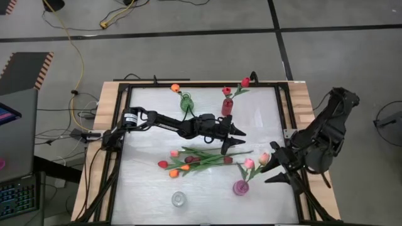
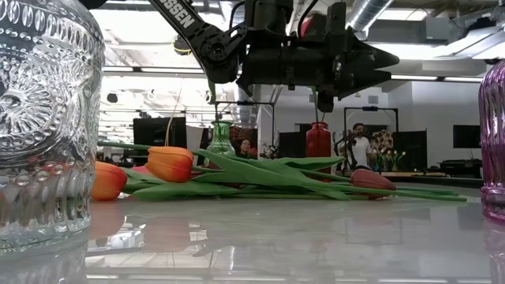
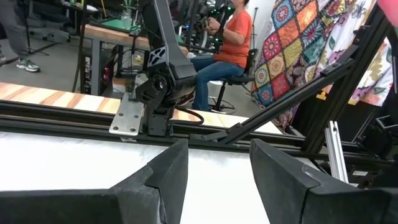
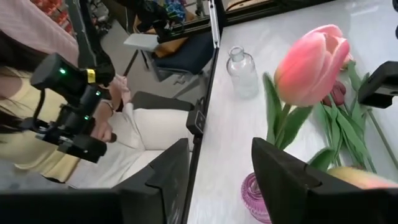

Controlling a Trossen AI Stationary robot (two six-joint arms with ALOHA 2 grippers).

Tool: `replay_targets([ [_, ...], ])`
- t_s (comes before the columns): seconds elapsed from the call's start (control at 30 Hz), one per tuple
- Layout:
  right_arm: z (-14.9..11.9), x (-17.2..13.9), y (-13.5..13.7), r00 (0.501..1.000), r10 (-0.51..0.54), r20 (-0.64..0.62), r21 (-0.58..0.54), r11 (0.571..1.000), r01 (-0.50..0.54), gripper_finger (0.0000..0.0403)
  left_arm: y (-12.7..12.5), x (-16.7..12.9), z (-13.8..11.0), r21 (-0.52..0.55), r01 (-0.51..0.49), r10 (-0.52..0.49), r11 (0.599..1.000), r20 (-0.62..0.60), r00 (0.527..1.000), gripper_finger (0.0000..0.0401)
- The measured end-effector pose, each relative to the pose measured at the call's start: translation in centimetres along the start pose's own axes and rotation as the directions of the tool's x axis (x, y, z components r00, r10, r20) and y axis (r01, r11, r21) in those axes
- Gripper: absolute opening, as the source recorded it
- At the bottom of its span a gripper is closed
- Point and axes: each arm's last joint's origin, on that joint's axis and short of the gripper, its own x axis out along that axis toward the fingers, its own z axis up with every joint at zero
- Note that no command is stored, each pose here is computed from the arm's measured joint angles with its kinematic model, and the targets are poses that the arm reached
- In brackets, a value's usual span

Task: Sort flowers into vase by color
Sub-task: Put the dark red flower into the transparent vase

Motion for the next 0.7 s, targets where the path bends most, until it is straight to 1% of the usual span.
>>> replay_targets([
  [0.17, 0.3, -0.8, -0.3, 1.0, 0.016, 0.022, -0.003, 1.0, -0.016, 0.0192, 0.3, -0.1, 0.1, 0.044, 0.003, -0.003, 0.999, 0.0, 1.0, 0.016],
  [0.33, 0.5, -1.7, -0.5, 0.999, 0.032, 0.044, -0.084, 0.996, -0.028, 0.0189, 0.5, -0.1, 0.1, 0.06, 0.01, -0.01, 0.998, -0.004, 1.0, 0.016],
  [0.47, 0.7, -2.4, -0.8, 0.997, 0.037, 0.068, -0.143, 0.989, -0.027, 0.0189, 0.5, -0.1, -0.2, 0.097, 0.009, -0.006, 0.995, -0.03, 1.0, 0.016],
  [0.57, 0.9, -3.0, -1.0, 0.995, 0.025, 0.098, -0.18, 0.984, -0.007, 0.0189, 0.3, -0.2, -0.2, 0.114, 0.008, 0.001, 0.993, -0.077, 0.997, 0.016],
  [0.7, 1.2, -3.8, -1.5, 0.989, -0.007, 0.148, -0.216, 0.976, 0.039, 0.0189, -0.2, -0.9, 0.4, 0.139, 0.007, 0.019, 0.99, -0.183, 0.983, 0.016],
])
